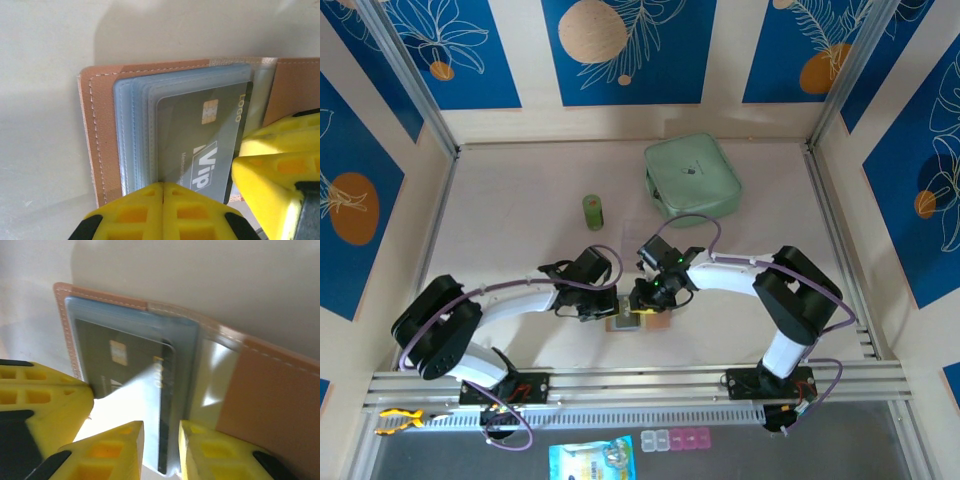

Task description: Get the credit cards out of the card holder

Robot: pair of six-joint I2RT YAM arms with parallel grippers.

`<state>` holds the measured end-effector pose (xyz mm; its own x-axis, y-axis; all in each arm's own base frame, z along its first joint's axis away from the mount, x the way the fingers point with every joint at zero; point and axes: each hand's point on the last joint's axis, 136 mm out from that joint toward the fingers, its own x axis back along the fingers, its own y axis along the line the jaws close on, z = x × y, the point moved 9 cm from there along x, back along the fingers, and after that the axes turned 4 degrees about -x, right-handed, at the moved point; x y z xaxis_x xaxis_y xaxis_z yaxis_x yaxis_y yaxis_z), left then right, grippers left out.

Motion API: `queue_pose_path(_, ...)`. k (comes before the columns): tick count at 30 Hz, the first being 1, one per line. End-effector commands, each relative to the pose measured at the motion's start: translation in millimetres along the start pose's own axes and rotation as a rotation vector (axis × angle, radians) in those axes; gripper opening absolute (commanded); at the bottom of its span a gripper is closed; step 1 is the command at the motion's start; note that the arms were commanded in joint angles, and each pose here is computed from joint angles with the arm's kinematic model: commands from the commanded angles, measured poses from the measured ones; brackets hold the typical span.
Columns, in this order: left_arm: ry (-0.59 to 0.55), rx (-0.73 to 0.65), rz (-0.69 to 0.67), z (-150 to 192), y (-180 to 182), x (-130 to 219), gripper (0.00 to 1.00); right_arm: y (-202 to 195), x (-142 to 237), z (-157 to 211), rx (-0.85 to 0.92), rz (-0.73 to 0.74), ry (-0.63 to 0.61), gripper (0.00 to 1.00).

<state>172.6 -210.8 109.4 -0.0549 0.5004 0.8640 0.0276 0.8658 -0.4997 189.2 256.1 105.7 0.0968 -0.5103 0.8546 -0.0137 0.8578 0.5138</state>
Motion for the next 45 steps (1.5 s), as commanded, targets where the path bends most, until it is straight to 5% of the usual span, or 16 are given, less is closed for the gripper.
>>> queue_pose_path(1, 0.027, 0.018, -0.048, 8.9, 10.2, -1.8, 0.00, -7.1, 3.7, 7.5, -0.001, 0.051, 0.006, 0.27)
queue_pose_path(13, -0.014, -0.016, -0.107, 2.8, 4.7, 13.4, 0.00, -0.5, 12.5, 9.0, 0.013, -0.012, -0.020, 0.27)
queue_pose_path(27, 0.037, 0.009, -0.081, 7.5, 13.4, -7.2, 0.00, 4.9, 6.3, 6.5, 0.018, -0.092, 0.004, 0.28)
queue_pose_path(45, 0.044, 0.014, -0.086, 10.2, 16.4, -7.6, 0.00, -10.4, -0.4, 7.3, -0.016, 0.027, -0.002, 0.26)
